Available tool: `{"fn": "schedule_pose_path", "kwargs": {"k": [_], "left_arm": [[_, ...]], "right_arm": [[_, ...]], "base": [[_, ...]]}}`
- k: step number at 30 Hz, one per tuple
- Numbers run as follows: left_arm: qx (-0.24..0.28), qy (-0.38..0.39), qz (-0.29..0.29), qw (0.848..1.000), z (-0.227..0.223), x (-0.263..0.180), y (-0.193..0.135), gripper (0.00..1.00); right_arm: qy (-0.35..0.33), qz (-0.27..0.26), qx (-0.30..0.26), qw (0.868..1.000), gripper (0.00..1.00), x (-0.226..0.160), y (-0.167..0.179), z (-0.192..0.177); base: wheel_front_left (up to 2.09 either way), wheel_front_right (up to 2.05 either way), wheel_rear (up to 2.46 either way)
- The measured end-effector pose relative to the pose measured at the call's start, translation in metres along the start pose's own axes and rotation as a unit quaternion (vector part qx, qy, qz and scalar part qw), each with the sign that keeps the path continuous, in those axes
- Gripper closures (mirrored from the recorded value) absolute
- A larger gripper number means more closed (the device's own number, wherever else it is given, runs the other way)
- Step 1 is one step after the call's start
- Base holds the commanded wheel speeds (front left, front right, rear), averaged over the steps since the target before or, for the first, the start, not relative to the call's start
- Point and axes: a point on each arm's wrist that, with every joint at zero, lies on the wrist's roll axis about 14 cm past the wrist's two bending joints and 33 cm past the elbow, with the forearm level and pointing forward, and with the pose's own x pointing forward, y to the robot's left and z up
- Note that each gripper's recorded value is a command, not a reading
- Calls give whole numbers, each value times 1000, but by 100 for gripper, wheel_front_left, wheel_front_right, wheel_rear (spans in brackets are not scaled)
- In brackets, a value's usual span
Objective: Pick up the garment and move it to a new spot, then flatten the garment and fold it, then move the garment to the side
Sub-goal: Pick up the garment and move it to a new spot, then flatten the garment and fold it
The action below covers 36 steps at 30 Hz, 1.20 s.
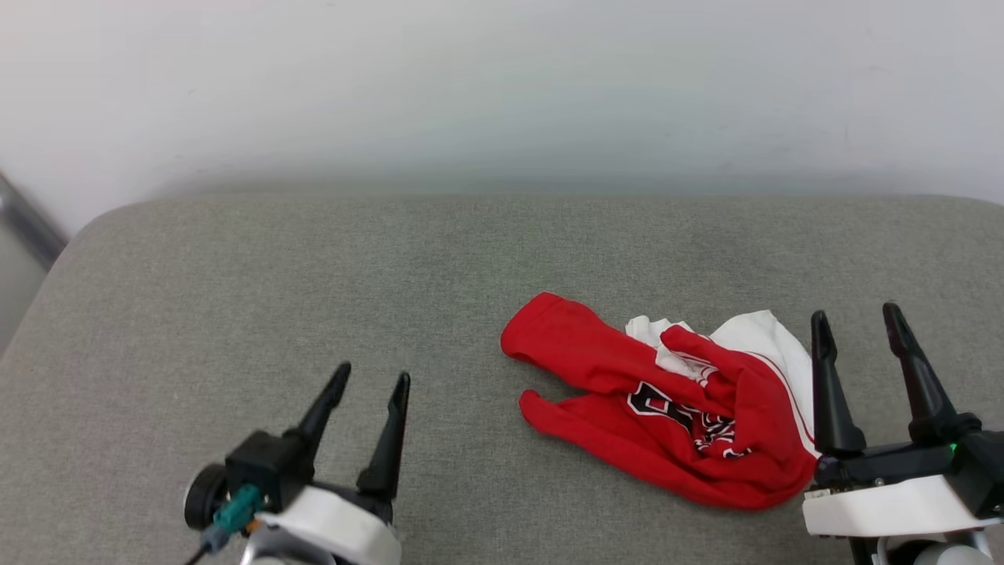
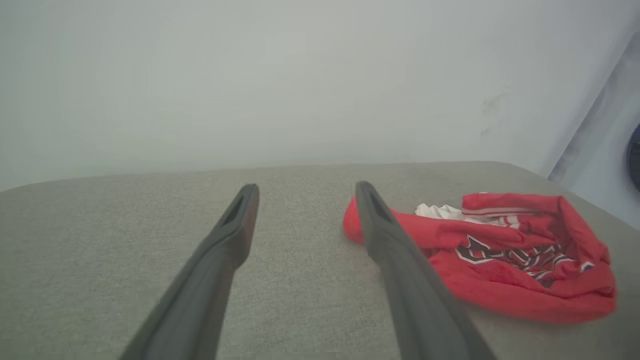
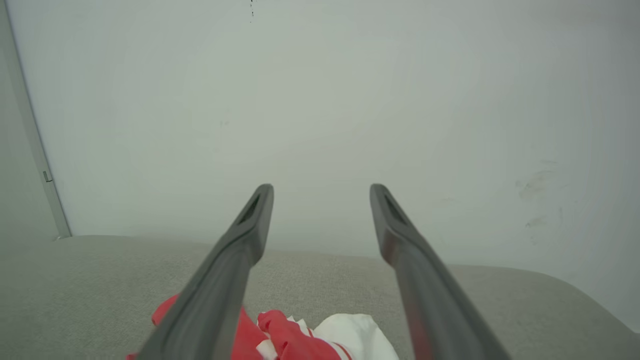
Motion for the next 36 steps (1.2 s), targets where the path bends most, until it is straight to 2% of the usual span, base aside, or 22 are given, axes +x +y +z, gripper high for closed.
{"fn": "schedule_pose_path", "kwargs": {"k": [11,20,24,31,36], "left_arm": [[-21,1,-15,1000,-10,-6,-13,0],[-2,72,-120,990,-14,41,-42,0],[12,163,-175,971,-30,70,-56,0],[72,313,-234,918,-58,116,-59,0],[77,403,-267,872,-93,129,-69,0]], "right_arm": [[5,-1,-2,1000,0,-3,-1,-2],[19,-16,-9,1000,0,0,-12,-14],[25,-27,-12,999,0,8,-21,-22],[42,-42,-11,998,0,20,-35,-42],[70,-63,-13,995,0,16,-50,-61]], "base": [[0,0,0],[0,0,0],[0,0,0],[0,0,0],[0,0,0]]}}
